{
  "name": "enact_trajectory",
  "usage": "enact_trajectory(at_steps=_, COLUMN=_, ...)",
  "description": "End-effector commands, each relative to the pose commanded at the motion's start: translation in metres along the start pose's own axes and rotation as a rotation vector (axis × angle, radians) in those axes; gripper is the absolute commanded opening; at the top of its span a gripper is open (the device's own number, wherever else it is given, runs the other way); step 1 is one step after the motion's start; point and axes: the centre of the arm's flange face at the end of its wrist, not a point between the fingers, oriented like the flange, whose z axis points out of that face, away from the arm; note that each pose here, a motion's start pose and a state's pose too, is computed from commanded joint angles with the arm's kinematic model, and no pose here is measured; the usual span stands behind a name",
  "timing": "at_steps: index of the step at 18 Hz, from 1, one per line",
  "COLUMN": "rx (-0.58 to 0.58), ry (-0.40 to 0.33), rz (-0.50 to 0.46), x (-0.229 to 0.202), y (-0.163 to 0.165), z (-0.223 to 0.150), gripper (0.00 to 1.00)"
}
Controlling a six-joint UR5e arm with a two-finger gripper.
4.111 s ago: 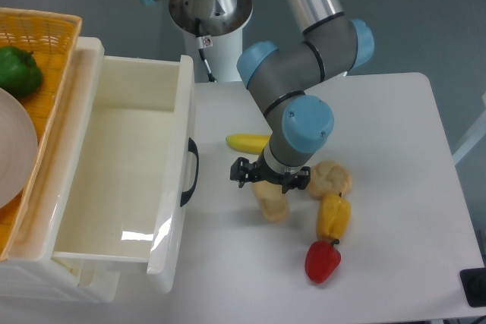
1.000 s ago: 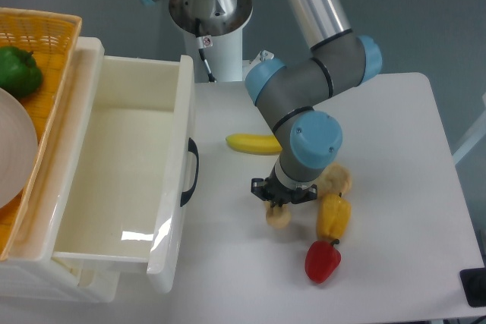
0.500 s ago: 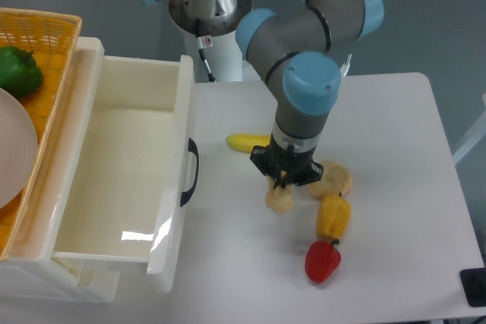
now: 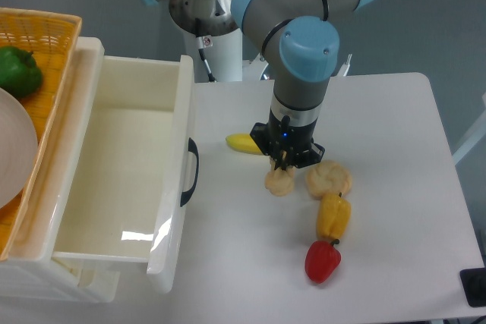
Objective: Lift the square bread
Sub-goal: 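Lift the gripped bread roll up off the table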
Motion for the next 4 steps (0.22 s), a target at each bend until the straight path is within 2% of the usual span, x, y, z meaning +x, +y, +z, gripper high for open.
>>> enact_trajectory(at_steps=4, rx=-0.004, ry=0.003, rz=0.018, x=0.0015, y=0.0105, z=-0.0048, gripper=0.00)
